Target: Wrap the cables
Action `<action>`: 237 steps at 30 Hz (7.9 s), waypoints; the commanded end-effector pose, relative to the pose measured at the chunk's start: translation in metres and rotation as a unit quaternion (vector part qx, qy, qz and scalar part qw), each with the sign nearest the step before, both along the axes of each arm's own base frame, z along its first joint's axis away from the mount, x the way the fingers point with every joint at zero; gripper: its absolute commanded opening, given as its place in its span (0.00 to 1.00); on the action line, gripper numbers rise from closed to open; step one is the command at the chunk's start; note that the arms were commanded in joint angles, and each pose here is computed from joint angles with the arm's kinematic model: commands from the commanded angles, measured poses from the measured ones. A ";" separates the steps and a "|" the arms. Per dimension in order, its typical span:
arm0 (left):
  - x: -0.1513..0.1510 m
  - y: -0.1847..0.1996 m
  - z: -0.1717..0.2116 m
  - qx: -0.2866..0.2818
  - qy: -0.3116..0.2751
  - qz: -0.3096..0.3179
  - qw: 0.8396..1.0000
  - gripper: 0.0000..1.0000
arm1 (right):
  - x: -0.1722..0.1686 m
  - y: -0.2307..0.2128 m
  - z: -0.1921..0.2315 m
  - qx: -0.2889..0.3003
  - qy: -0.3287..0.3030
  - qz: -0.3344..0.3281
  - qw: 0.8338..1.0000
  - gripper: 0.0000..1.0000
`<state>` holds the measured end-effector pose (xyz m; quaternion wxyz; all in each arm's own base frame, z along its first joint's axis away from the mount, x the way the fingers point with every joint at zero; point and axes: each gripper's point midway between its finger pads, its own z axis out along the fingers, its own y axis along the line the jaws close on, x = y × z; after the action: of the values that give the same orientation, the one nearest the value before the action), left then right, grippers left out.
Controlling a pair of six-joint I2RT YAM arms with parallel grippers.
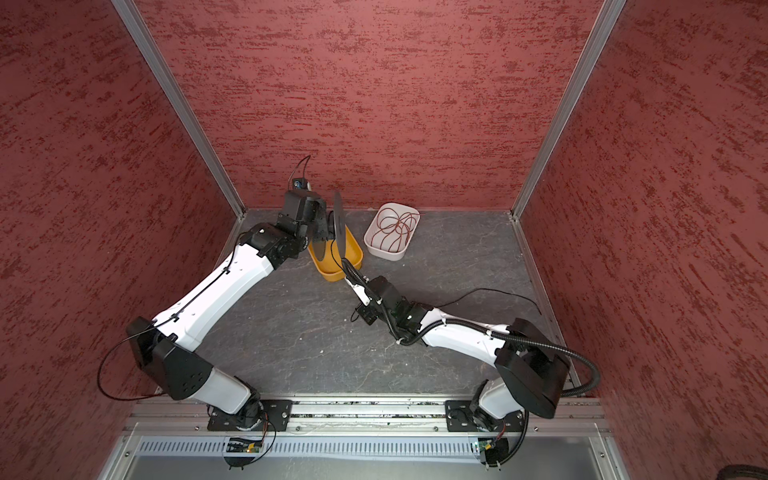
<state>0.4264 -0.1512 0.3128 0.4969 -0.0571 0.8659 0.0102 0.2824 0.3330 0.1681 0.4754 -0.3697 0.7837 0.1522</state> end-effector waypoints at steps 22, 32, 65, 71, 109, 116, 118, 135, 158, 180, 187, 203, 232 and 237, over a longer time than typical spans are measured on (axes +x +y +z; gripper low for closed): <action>-0.011 -0.043 -0.044 0.140 0.022 -0.015 0.990 0.00 | 0.030 -0.029 0.184 0.106 -0.156 -0.062 0.980 0.00; -0.030 -0.069 -0.054 0.145 0.052 -0.130 0.979 0.00 | 0.071 -0.059 0.180 0.081 -0.131 -0.083 0.985 0.00; -0.106 -0.056 0.073 -0.142 -0.058 -0.245 0.957 0.00 | 0.135 -0.082 0.056 0.111 0.076 -0.085 0.987 0.14; -0.095 -0.037 0.104 -0.200 -0.108 -0.204 0.952 0.00 | 0.103 -0.074 0.050 0.152 0.078 -0.028 0.985 0.38; -0.094 -0.025 0.101 -0.215 -0.083 -0.198 0.953 0.00 | 0.107 -0.077 0.071 0.180 0.036 -0.039 0.982 0.80; -0.097 -0.027 0.101 -0.212 -0.081 -0.204 0.952 0.00 | 0.107 -0.054 0.068 0.188 0.038 0.025 0.981 0.77; -0.098 -0.029 0.102 -0.215 -0.080 -0.208 0.951 0.00 | 0.106 -0.048 0.066 0.191 0.034 0.046 0.980 0.77; -0.100 -0.037 0.094 -0.228 -0.062 -0.227 0.945 0.00 | 0.134 -0.027 0.031 0.216 0.041 0.065 0.973 0.20; -0.086 0.024 0.092 -0.228 -0.092 -0.125 0.961 0.00 | 0.124 -0.307 -0.017 0.241 0.120 -0.461 0.845 0.00; -0.095 -0.020 0.101 -0.217 -0.070 -0.215 0.950 0.00 | 0.115 -0.322 -0.013 0.236 0.102 -0.465 0.848 0.62; -0.105 -0.040 0.109 -0.215 -0.065 -0.249 0.942 0.00 | 0.109 -0.332 0.007 0.213 0.069 -0.476 0.851 0.81; -0.107 -0.049 0.118 -0.219 -0.075 -0.250 0.940 0.00 | 0.100 -0.217 0.035 0.246 0.033 -0.226 0.942 0.83; -0.089 -0.052 0.116 -0.222 -0.070 -0.233 0.944 0.00 | 0.043 -0.048 0.003 0.431 0.043 0.015 0.901 0.74; -0.090 -0.051 0.119 -0.223 -0.074 -0.233 0.944 0.00 | 0.062 -0.037 -0.004 0.430 0.045 -0.008 0.902 0.70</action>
<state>0.3381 -0.2037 0.3825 0.4675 0.0412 0.8404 -0.2713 0.3337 0.2924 0.1427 0.5208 -0.1321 0.6947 0.4782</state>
